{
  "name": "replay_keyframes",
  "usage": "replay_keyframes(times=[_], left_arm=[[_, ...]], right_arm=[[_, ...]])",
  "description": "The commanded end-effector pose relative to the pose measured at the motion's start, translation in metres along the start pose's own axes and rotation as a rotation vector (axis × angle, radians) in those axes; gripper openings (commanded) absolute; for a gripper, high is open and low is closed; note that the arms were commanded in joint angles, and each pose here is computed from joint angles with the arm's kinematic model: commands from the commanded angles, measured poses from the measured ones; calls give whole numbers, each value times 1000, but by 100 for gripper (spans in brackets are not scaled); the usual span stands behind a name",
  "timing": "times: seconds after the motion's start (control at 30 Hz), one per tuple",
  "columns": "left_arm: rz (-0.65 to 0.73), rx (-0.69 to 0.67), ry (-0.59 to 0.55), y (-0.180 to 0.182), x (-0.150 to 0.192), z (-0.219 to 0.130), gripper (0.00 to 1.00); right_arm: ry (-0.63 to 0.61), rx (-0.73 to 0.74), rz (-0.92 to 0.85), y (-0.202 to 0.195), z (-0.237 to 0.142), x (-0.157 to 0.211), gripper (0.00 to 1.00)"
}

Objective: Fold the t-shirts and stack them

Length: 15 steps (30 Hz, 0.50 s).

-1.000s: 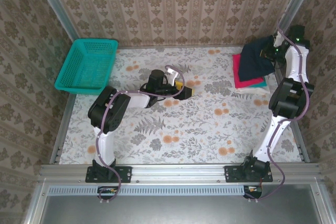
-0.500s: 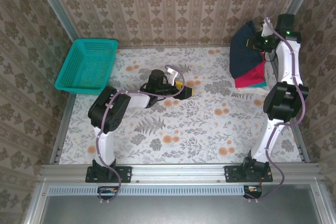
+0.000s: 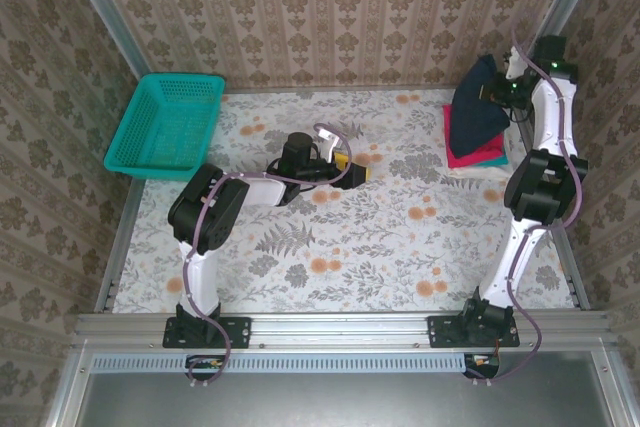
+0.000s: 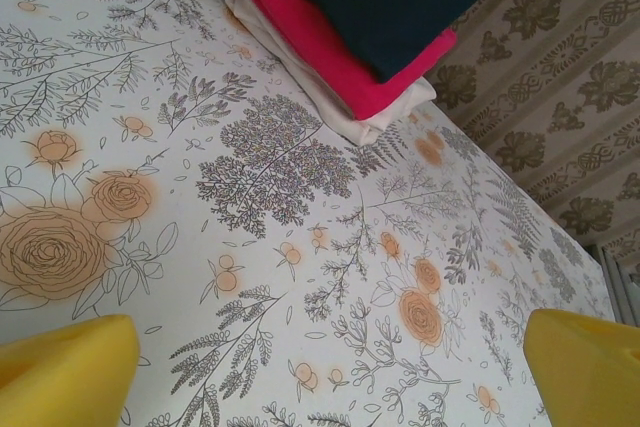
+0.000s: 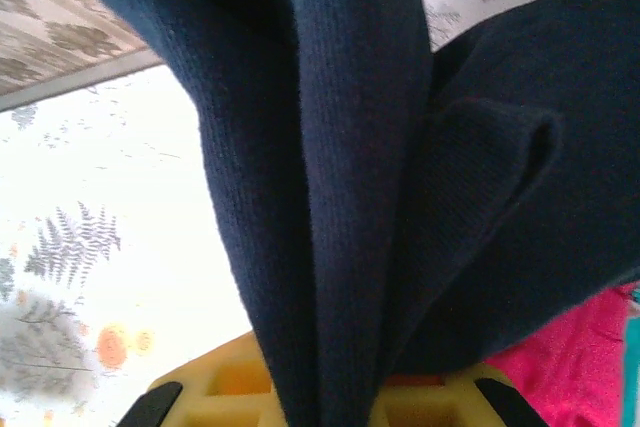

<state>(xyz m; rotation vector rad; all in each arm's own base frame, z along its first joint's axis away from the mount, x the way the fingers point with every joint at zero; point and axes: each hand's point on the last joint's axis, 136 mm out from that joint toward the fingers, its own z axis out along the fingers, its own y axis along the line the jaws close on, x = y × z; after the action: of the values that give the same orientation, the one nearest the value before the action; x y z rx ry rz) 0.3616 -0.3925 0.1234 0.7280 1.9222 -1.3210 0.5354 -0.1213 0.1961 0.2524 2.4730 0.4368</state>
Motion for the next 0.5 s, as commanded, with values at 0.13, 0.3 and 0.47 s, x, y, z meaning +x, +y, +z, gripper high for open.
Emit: replay_keyframes(times=[0.13,0.3,0.47], left_arm=[[-10,21,3,2,3,-1,100],[-15,26,-1,2,1,1,100],[-19,42,0,1,-1,3,100]], right_arm=[[63,154,54,-43,-3,18,0],[103,224,103,-68,-5,35,0],[175,261,117,-89,15,56,11]])
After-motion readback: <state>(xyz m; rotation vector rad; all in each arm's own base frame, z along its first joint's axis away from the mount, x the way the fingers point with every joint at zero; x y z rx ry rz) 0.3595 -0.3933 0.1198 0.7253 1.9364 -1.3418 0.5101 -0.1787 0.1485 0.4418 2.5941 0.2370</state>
